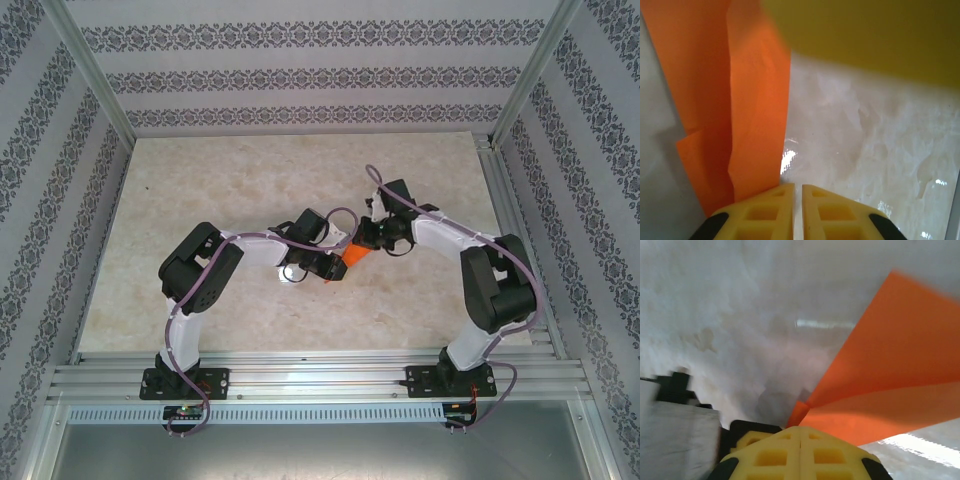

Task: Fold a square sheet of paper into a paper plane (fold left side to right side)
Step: Fold the wing for the fifth time at the center of the table, then pick up the paper plane at the center of the table.

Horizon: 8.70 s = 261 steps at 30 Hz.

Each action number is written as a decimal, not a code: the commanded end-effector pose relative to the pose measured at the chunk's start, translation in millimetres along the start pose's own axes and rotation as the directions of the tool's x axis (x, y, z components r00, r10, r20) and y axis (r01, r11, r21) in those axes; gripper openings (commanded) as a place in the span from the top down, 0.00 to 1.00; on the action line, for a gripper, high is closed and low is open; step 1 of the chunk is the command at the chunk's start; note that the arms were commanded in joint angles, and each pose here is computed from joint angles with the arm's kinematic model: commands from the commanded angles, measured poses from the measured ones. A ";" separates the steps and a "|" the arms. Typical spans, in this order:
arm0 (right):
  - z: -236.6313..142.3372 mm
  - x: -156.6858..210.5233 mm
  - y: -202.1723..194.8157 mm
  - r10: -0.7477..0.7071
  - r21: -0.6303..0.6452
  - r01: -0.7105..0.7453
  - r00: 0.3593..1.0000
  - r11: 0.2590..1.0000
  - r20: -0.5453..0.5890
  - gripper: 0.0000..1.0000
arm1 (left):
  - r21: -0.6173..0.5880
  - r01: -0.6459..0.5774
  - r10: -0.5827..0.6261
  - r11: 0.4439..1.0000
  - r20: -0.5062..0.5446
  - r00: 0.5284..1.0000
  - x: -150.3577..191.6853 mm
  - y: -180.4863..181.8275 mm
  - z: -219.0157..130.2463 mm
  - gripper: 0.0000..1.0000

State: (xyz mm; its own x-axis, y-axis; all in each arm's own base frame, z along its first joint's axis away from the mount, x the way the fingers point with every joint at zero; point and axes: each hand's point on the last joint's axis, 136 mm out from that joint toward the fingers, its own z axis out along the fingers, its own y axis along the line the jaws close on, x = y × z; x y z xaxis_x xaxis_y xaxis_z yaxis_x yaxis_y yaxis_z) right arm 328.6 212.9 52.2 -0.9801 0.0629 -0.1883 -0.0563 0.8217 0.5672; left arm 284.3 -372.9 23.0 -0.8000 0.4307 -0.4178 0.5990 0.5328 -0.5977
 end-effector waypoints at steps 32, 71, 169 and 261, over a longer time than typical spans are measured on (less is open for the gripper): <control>35.0 25.5 -69.2 0.117 0.231 -0.091 0.988 0.969 -0.104 1.00 | -0.115 0.160 -0.167 0.980 -0.057 0.984 94.0 35.7 -38.0 0.86; -21.9 -8.0 -18.2 0.053 0.076 -0.055 0.998 0.996 0.029 1.00 | 0.064 0.027 -0.033 0.998 0.097 0.995 -15.1 -34.7 -43.0 0.91; -6.7 -30.4 -103.2 0.122 0.340 -0.055 0.976 0.939 -0.180 0.99 | -0.152 0.105 -0.123 0.983 -0.108 0.987 52.0 49.0 8.6 0.95; -26.4 -2.3 18.1 0.342 0.145 -0.390 0.899 0.909 0.273 0.53 | -0.444 0.171 -0.056 0.879 0.260 0.964 31.8 33.8 -171.9 0.46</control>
State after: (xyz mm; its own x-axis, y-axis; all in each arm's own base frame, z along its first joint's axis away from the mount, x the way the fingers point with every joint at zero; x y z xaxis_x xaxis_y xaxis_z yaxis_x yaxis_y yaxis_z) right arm 314.7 217.8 84.0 -0.9171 0.3589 -0.1734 0.2376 0.8415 0.4851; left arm 282.7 -240.0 104.1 -0.8100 0.2376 -0.5361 0.4725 0.8059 -0.3567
